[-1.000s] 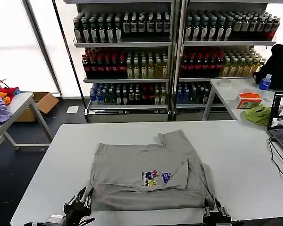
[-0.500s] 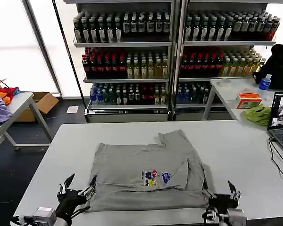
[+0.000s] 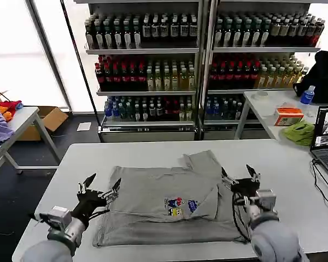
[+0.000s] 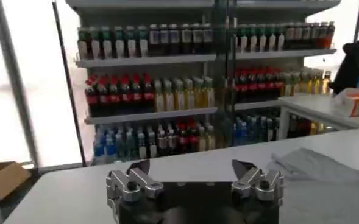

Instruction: Fold and organize the clothes.

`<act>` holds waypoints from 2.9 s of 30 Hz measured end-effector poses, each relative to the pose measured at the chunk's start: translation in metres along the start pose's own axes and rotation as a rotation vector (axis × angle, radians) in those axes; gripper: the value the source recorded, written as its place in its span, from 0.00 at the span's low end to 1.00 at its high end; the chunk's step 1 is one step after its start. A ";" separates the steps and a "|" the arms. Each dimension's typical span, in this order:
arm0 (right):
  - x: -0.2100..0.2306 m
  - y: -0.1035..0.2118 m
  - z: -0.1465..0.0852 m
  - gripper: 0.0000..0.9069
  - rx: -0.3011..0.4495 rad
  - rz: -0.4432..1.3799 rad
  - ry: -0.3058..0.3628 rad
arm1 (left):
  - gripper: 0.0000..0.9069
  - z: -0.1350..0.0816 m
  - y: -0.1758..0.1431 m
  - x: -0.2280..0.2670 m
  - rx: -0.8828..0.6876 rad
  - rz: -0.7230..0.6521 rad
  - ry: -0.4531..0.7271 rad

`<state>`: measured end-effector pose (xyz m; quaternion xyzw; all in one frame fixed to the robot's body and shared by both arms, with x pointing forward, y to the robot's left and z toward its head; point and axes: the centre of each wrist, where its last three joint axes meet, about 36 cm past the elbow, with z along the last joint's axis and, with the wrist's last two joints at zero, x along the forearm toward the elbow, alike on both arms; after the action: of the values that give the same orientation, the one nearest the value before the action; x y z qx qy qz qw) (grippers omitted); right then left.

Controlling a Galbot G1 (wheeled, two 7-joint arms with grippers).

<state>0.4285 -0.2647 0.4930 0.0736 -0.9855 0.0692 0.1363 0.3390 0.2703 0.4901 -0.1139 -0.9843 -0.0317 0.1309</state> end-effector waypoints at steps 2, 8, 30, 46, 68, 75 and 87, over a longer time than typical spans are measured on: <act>-0.017 -0.006 -0.003 1.00 0.013 -0.008 0.010 | 1.00 -0.001 0.007 -0.013 0.000 0.018 0.010; -0.058 -0.017 -0.007 1.00 0.015 0.004 0.041 | 1.00 -0.001 0.022 -0.051 0.007 0.049 0.044; -0.147 -0.006 -0.006 1.00 -0.032 0.010 0.134 | 1.00 0.010 0.061 -0.143 0.051 0.038 0.161; -0.184 -0.006 0.004 1.00 -0.052 0.018 0.195 | 1.00 0.027 0.057 -0.185 0.082 0.037 0.224; -0.212 0.010 0.032 1.00 -0.060 0.005 0.272 | 0.93 0.041 0.075 -0.201 0.069 -0.018 0.276; -0.211 0.013 0.044 0.72 -0.055 0.008 0.290 | 0.12 0.046 0.078 -0.199 0.056 -0.023 0.292; -0.200 0.009 0.057 0.00 -0.052 0.003 0.303 | 0.00 0.057 0.071 -0.198 0.045 -0.009 0.313</act>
<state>0.6028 -0.2397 0.3814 0.0571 -0.9553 0.0543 0.2850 0.5272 0.3017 0.3853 -0.1001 -0.9528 -0.0275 0.2852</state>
